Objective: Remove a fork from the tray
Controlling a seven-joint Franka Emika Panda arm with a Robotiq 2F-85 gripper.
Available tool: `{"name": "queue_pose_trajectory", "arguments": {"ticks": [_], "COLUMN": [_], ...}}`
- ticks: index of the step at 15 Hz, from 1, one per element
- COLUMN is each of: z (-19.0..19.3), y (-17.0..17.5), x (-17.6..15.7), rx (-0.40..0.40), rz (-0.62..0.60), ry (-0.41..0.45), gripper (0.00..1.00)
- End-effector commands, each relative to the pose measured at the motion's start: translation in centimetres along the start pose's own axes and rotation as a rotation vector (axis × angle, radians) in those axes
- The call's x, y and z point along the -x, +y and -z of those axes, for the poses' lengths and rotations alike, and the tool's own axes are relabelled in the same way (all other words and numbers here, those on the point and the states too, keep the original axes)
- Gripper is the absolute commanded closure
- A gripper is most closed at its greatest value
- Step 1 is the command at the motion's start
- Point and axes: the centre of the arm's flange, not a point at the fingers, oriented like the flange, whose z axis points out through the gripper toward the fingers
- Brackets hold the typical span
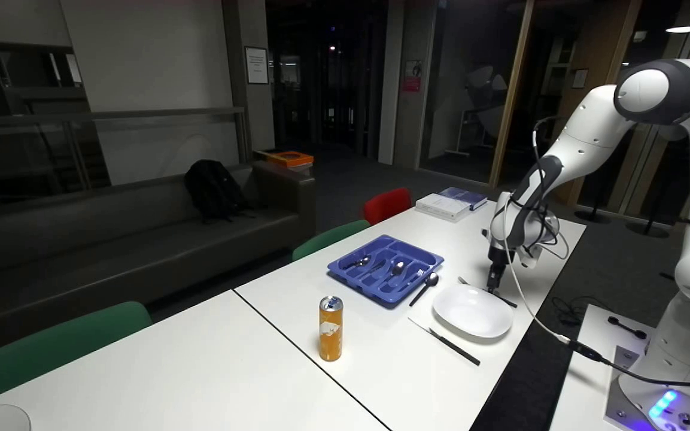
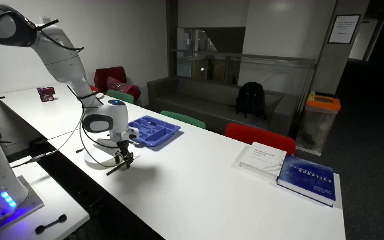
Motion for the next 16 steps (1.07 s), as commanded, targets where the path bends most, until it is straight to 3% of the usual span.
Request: {"name": "queue_pose_trajectory", "arguments": {"ticks": [1,3,5,6,11,13,16], "z": [2.0,2.7,3.8,4.4,7.9,9.7,12.7], "y": [0.4,0.9,1.5,1.7,2.5,2.6,3.6], "x": [1.1,2.1,3.8,4.8,11.2,13.3,13.1], "rx": [0.027,0.033,0.043,0.051,0.061,0.062,0.064], "rz": [-0.045,-0.080,-0.135,-0.159,-0.278,-0.334,-0.346], "ry": [0.009,0.019,0.036,0.044,0.121,0.198,0.324], "gripper": [0.48,0.15,0.08,0.00,0.00,0.00,0.00]}}
